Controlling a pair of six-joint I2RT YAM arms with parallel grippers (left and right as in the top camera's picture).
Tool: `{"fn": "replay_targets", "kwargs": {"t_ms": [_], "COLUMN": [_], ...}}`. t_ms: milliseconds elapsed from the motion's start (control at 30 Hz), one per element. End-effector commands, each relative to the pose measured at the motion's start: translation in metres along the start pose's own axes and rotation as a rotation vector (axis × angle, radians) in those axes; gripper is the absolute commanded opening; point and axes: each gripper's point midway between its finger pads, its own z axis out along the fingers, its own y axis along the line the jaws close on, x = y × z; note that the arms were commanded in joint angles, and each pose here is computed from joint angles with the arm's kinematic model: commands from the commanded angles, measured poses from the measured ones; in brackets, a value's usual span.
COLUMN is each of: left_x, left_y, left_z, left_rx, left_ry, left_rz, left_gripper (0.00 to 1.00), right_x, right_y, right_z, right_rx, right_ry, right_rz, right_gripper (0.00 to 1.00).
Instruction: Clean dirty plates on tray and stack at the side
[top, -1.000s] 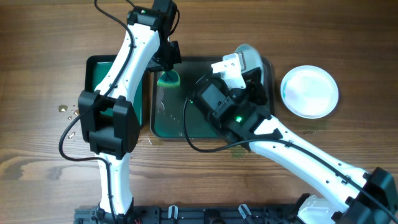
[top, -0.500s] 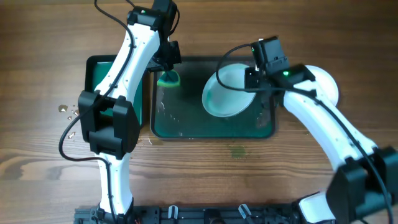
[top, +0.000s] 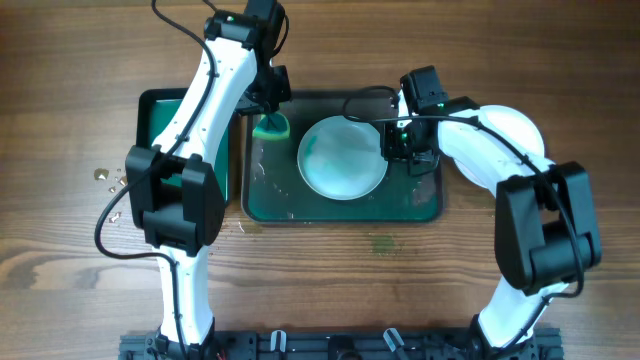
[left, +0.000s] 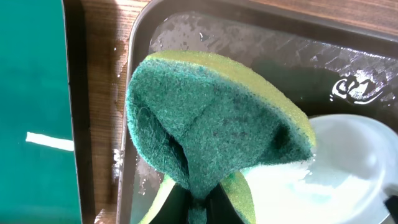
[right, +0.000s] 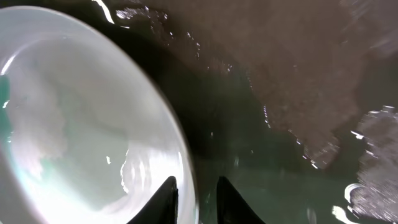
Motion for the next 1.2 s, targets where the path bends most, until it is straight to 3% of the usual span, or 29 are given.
{"fn": "replay_targets", "kwargs": {"t_ms": [0,167,300,500,700,867,1167], "left_x": [-0.006,-0.007,-0.007,-0.007,-0.007,-0.007,-0.007], "left_y": [-0.004,-0.005,-0.005,-0.004,-0.004,-0.004,-0.005], "left_z": [-0.008,-0.008,-0.008,-0.008,-0.008,-0.008,-0.008], "left_rx": [0.026,0.028,0.028,0.027,0.028,0.028,0.028], "left_ry": [-0.025,-0.029,-0.029,-0.028,-0.028,-0.028,-0.029], "left_rz": [-0.012,-0.012,-0.012,-0.012,-0.012,-0.012,-0.012], "left_gripper": [0.04,0.04,0.04,0.04,0.04,0.04,0.04], "right_x": [0.008,0.008,0.008,0.002,-0.038,-0.046,-0.024], "right_y": [0.003,0.003,0.003,0.004,-0.020,-0.023,0.011], "right_z": [0.015,0.019,0.020,0.006,-0.091,-0.179,-0.246], "right_rx": [-0.043,-0.055,-0.058,-0.033,0.250,0.551,1.055], "right_ry": [0.050,0.057,0.059,0.038,-0.288,-0.548,-0.726], "right_rz": [0.025,0.028,0.026,0.017,-0.024,-0.134,-0.398], "right_gripper": [0.23,0.21,0.04,0.04,0.04,0.04,0.04]}}
